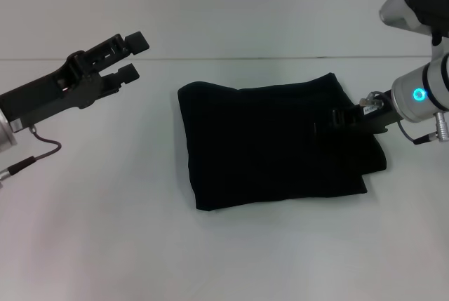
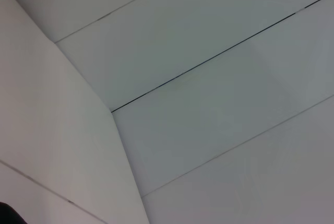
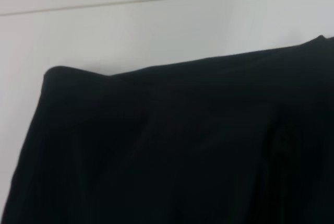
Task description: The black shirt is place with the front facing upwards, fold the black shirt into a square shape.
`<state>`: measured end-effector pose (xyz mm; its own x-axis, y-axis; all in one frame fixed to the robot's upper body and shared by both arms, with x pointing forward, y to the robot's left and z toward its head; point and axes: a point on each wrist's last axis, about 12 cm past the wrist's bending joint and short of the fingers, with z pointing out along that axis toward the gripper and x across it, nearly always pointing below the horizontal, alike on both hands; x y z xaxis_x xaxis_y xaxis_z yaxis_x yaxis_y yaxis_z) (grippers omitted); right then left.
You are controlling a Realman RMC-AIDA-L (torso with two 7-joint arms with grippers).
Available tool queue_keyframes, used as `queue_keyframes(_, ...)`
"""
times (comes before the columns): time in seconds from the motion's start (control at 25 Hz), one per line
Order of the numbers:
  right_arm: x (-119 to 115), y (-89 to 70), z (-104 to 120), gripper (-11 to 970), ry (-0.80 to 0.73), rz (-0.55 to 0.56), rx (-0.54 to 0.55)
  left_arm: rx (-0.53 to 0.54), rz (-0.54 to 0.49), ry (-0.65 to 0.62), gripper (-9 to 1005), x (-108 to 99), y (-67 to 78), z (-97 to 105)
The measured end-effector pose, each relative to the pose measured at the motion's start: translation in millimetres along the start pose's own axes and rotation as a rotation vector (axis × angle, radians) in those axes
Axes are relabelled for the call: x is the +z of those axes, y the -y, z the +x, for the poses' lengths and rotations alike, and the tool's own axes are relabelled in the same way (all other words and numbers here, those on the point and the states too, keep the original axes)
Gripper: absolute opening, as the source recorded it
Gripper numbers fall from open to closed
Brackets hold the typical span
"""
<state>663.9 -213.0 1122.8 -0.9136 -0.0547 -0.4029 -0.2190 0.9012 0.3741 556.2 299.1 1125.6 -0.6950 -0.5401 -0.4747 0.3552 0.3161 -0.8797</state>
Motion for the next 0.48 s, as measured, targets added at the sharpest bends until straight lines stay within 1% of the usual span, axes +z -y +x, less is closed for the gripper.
queue_keyframes(0.04, 0.5, 0.1, 0.2, 602, -0.005, 0.011, -0.009, -0.001, 0.0, 0.001, 948, 0.4, -0.1, -0.2)
queue_keyframes(0.32, 1.5, 1.0, 0.7, 579, -0.008, 0.032, -0.02, 0.001, -0.001, 0.003, 947, 0.3, -0.1, -0.6)
queue_keyframes(0.48, 3.7, -1.8, 1.8, 566, -0.005, 0.027, -0.032, 0.002, -0.001, 0.002, 947, 0.3, -0.1, -0.7)
